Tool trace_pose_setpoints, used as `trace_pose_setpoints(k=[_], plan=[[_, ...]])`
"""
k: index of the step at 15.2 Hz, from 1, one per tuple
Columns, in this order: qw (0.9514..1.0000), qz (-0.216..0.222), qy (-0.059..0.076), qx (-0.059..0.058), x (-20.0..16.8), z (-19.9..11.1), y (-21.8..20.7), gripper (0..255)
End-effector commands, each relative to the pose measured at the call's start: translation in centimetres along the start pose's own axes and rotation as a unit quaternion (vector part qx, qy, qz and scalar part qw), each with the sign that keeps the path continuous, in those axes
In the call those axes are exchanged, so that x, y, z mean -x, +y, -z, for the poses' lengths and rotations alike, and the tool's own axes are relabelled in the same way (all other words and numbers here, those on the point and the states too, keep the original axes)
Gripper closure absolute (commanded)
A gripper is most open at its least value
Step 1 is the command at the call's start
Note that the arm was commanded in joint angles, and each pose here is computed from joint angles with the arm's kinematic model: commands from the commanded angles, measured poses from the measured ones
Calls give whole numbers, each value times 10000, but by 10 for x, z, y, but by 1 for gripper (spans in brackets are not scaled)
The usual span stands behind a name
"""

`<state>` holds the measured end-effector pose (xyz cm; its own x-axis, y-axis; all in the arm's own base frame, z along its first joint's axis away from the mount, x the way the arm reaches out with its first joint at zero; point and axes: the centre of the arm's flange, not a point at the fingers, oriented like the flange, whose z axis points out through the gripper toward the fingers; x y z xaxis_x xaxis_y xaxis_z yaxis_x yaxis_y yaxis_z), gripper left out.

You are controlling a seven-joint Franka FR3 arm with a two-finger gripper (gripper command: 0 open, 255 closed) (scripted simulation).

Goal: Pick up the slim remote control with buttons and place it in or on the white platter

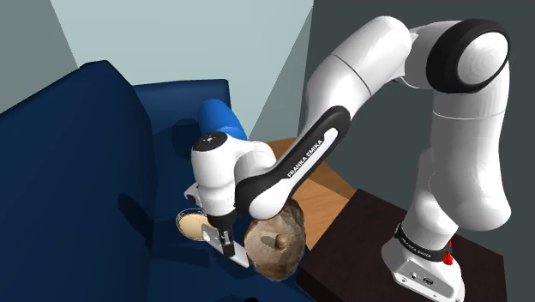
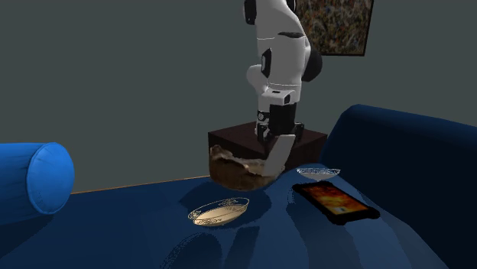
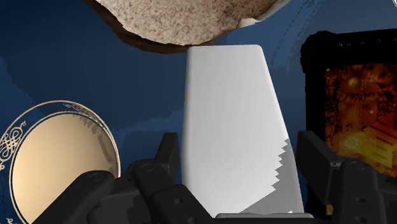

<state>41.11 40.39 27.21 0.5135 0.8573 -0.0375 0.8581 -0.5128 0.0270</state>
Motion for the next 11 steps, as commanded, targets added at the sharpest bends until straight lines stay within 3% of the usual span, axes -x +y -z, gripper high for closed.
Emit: trace_pose_setpoints(k=[1,11], plan=[[10000,-5,-6,-1,9,0,-23,255],[10000,-5,-6,-1,61,4,-144,255]])
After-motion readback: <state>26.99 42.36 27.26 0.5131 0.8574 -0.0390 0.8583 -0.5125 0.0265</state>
